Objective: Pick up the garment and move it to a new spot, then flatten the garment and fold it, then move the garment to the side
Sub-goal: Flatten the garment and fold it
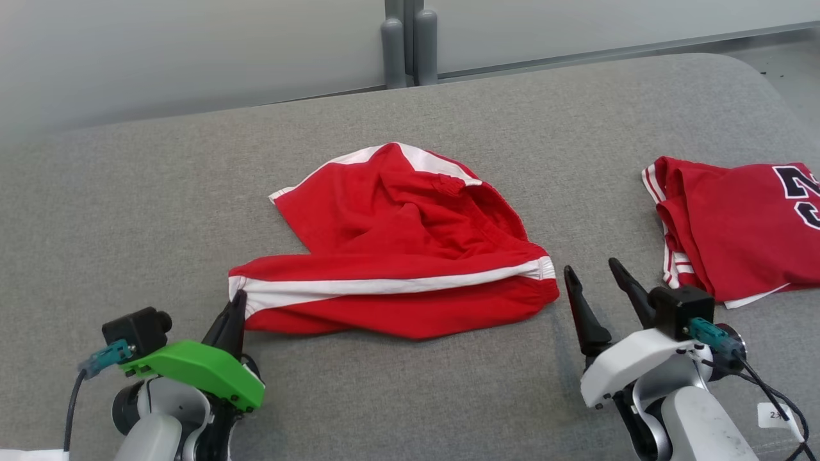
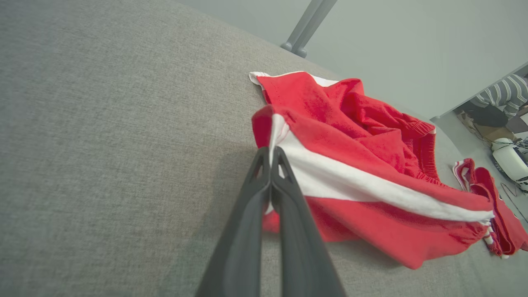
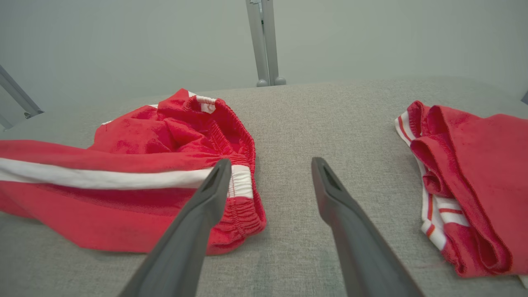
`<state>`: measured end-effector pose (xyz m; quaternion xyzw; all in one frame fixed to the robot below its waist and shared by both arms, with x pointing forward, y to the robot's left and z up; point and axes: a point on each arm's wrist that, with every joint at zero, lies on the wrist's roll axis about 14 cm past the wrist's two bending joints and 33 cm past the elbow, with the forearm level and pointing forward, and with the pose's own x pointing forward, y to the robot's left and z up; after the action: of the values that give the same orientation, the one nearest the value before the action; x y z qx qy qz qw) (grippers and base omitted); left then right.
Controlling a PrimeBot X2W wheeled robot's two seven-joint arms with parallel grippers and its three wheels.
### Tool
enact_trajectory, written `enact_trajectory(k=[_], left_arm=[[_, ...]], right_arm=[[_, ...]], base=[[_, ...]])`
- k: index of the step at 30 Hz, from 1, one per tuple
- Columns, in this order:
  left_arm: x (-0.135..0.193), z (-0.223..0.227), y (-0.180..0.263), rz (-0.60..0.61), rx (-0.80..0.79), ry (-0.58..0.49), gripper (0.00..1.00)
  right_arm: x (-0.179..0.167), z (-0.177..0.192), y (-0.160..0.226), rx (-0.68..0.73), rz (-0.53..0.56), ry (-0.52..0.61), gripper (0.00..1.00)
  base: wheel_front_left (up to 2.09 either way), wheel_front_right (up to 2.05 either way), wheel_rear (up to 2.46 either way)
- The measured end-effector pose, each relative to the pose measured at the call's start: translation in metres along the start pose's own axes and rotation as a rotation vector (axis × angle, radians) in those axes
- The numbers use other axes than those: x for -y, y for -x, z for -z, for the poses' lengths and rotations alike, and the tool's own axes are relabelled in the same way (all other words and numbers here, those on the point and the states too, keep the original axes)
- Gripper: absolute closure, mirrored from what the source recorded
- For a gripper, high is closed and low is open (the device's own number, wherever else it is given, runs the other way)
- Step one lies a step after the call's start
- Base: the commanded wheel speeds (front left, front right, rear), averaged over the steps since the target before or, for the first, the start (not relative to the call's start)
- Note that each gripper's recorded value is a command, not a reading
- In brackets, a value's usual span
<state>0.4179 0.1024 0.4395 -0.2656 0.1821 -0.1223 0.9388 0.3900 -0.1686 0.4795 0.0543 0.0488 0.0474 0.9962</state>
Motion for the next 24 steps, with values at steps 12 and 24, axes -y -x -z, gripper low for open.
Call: enact_trajectory(k=[12,24], left_arm=[[-0.031,-0.001,0.021,-0.112,0.015,0.017,1.0],[-0.039,0.004,0.021,-0.136,0.008,0.028,1.0]], right_arm=[[-0.048,0.019,-0.021,-0.133,-0.173,-0.016,0.0],[-0.062,0.033,-0.036,-0.235,-0.25,-0.004,0.0]], base=[[0.0,0.0,0.0],[0.0,0.0,0.0]])
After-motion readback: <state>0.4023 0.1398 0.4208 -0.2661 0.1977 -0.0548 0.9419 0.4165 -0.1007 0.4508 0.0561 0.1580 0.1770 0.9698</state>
